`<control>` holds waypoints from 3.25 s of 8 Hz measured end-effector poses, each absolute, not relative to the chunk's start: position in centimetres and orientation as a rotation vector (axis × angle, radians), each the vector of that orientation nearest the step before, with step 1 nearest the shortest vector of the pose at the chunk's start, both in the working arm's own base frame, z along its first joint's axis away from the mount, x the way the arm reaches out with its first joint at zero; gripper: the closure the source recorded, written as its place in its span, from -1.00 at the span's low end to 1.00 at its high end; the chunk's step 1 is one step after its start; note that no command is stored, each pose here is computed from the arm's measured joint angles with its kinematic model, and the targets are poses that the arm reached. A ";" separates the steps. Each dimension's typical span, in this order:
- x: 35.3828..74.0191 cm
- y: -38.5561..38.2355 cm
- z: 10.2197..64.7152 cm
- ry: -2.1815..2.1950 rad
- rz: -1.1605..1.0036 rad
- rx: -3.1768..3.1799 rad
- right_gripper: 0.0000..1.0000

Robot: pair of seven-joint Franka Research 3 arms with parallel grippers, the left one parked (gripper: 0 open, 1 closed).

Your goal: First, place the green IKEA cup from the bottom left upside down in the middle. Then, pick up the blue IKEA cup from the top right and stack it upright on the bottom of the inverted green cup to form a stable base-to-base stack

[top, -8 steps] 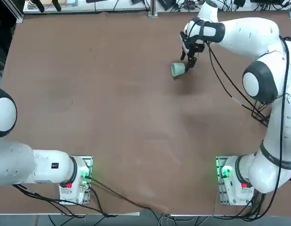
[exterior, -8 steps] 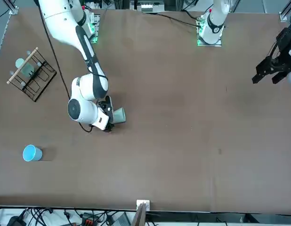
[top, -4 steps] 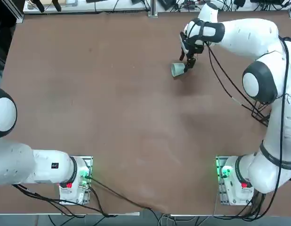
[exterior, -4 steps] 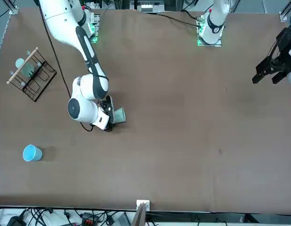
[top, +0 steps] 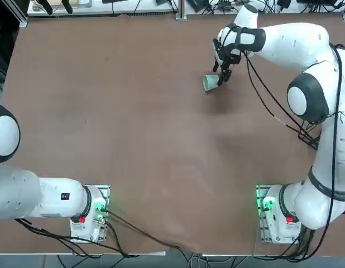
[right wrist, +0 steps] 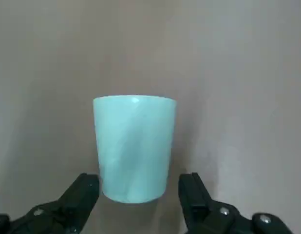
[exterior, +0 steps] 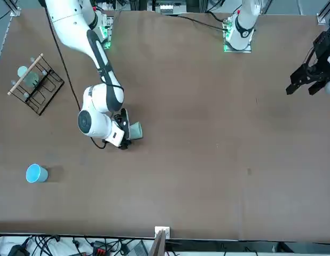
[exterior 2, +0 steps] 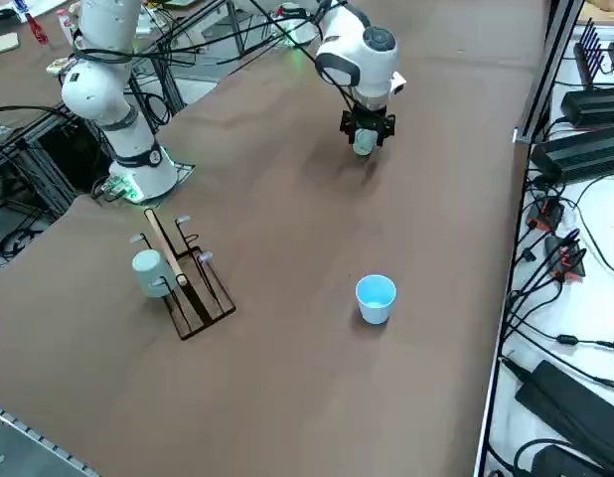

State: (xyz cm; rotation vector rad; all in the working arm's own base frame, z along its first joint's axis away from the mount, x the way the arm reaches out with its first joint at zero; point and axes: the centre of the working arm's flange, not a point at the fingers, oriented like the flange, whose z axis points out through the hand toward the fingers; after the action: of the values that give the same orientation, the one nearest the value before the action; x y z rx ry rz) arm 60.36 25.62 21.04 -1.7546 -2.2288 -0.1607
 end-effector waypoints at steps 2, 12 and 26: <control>59.9 26.2 20.7 -2.234 -0.164 -1.745 -1.00; 59.2 26.5 18.9 -2.246 -0.169 -1.754 -0.73; 64.3 5.0 30.6 -2.306 0.798 -2.269 -0.73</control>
State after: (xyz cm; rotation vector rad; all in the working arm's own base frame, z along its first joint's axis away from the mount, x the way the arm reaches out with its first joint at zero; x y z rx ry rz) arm 64.31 4.98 30.57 -2.2693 -2.3065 0.7981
